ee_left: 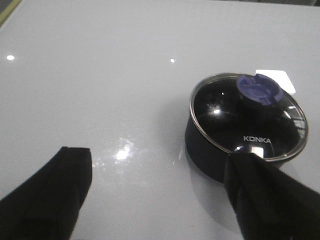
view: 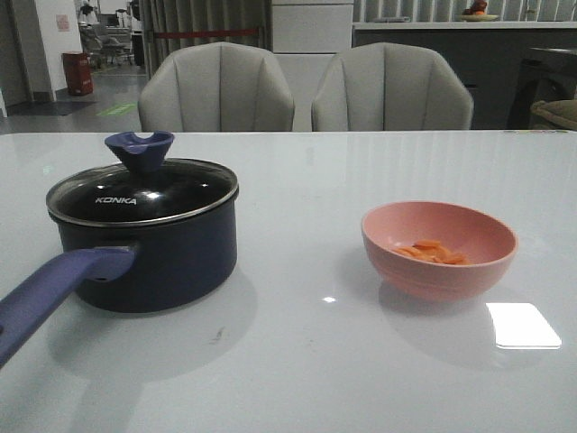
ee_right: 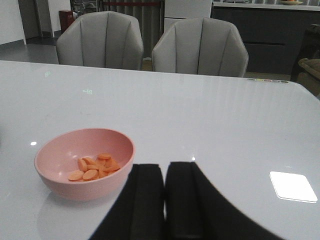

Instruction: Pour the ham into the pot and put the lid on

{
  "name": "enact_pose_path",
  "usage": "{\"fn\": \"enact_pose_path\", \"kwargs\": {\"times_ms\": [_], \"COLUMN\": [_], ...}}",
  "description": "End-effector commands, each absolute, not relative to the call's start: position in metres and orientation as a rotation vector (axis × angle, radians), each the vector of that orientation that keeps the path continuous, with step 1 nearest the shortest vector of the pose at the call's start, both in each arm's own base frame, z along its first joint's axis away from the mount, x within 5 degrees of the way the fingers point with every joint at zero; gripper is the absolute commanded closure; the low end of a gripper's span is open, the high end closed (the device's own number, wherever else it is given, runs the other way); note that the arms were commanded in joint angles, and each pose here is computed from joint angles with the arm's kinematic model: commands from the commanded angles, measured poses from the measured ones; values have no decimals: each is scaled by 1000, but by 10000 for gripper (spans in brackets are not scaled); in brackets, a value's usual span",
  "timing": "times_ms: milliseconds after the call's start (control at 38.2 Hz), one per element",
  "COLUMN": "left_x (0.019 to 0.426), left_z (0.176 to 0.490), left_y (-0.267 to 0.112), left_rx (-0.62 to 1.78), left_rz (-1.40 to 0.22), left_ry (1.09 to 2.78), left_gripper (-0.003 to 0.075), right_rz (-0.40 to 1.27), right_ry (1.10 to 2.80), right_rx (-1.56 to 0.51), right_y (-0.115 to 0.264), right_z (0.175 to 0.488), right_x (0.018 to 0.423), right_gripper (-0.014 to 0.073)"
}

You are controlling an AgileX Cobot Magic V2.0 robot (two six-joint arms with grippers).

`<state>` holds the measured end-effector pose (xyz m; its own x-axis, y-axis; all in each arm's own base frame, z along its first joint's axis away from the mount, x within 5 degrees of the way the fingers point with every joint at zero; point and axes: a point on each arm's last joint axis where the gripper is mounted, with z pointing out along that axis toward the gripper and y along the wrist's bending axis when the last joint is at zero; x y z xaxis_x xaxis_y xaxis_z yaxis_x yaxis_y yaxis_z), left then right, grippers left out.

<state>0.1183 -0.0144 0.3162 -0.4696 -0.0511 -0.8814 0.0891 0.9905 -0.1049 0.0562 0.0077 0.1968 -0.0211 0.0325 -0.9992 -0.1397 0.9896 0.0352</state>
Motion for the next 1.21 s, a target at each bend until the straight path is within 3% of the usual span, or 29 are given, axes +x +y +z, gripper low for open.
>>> {"fn": "enact_pose_path", "kwargs": {"times_ms": [0, 210, 445, 760, 1179], "left_x": [136, 186, 245, 311, 361], "left_z": [342, 361, 373, 364, 345], "left_y": [-21, -42, -78, -126, -148], "left_rx": [80, 161, 224, 246, 204], "left_rz": [-182, -236, -322, -266, -200], "left_ry": [2033, 2210, 2280, 2474, 2675], "left_gripper": [128, 129, 138, 132, 133], "right_rz": [126, 126, 126, 126, 126], "right_ry": [1484, 1484, 1484, 1484, 1484], "right_rx": [-100, -100, -100, -100, -100], "right_y": [8, 8, 8, 8, 8], "right_z": [207, 207, 207, 207, 207], "right_x": [54, 54, 54, 54, 54], "right_gripper": [426, 426, 426, 426, 426]}}
